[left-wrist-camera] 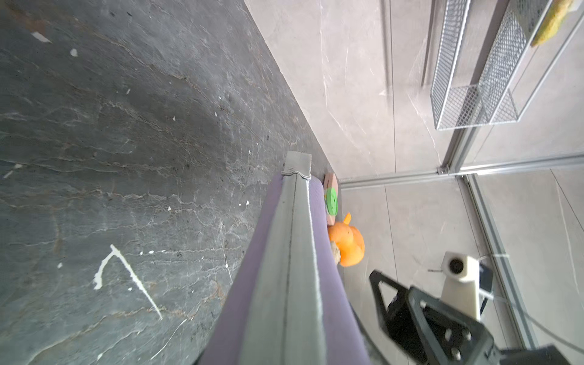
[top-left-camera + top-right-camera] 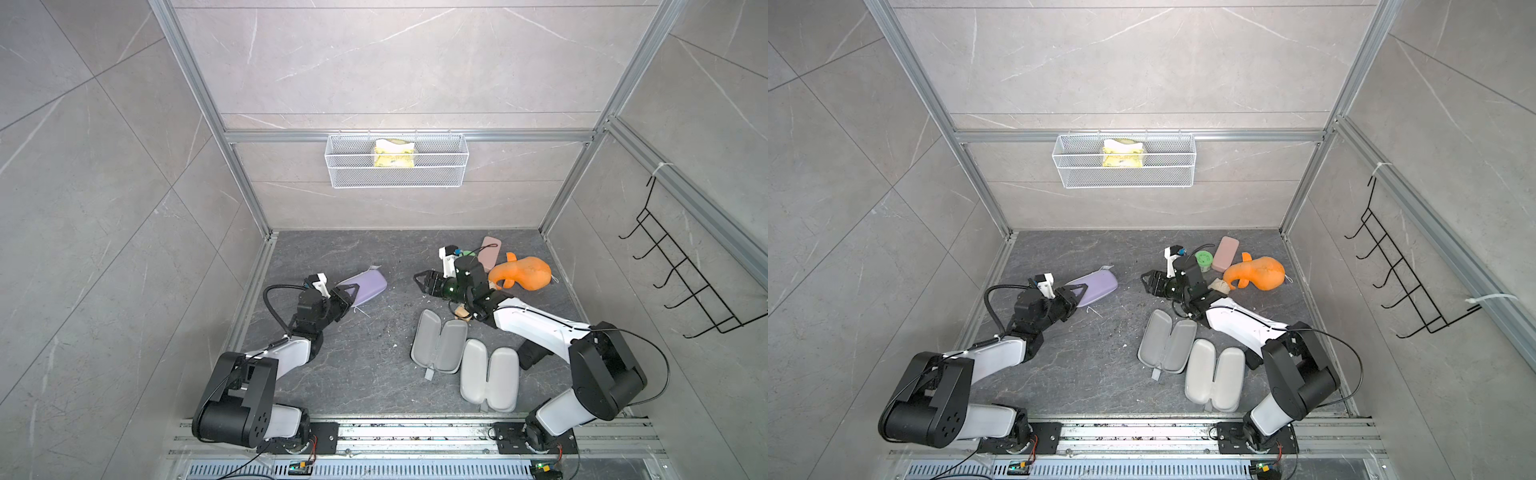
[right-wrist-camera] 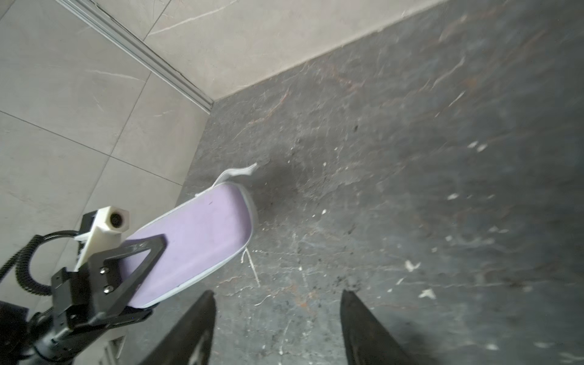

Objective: Put umbrellas into zippered umbrella sleeves
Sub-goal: Place the umbrella sleeve at the center of the board.

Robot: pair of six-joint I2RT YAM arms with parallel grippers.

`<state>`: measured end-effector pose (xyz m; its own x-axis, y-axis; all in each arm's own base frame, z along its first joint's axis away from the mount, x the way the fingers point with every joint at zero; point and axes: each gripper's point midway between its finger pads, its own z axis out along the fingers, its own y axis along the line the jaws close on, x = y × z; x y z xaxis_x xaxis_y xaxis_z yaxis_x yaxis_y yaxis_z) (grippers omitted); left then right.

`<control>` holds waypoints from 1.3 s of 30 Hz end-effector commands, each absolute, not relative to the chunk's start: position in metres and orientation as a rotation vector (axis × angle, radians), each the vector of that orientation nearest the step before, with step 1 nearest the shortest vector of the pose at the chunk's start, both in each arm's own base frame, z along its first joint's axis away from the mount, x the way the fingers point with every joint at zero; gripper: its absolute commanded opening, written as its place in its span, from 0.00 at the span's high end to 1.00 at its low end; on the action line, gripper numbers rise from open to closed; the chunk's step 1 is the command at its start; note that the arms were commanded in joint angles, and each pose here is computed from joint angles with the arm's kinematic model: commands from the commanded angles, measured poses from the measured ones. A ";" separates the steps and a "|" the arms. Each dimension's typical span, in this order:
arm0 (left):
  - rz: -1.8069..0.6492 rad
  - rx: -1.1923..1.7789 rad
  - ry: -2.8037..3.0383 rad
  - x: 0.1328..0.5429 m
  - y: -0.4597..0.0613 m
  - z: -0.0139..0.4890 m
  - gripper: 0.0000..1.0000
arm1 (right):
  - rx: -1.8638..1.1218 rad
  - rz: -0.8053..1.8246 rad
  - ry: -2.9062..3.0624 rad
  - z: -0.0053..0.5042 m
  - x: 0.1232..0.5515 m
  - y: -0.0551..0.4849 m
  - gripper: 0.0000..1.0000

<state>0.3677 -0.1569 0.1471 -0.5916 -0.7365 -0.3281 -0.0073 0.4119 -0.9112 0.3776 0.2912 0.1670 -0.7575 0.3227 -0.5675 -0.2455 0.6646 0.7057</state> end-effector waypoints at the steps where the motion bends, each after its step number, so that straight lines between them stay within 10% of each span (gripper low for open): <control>1: -1.287 -0.674 1.527 0.382 -0.163 0.223 0.86 | 0.280 1.480 2.049 0.193 0.369 0.335 0.26; 18: -1.411 -0.824 1.482 0.367 -0.217 0.208 0.78 | 0.424 1.638 1.936 0.173 0.384 0.369 0.45; 31: -1.180 -0.819 1.878 0.329 -0.196 0.150 0.24 | 0.419 1.549 1.953 0.162 0.397 0.365 0.77; 39: -0.690 -0.776 2.135 0.281 -0.100 0.131 0.19 | 0.233 1.486 2.249 0.122 0.369 0.396 0.79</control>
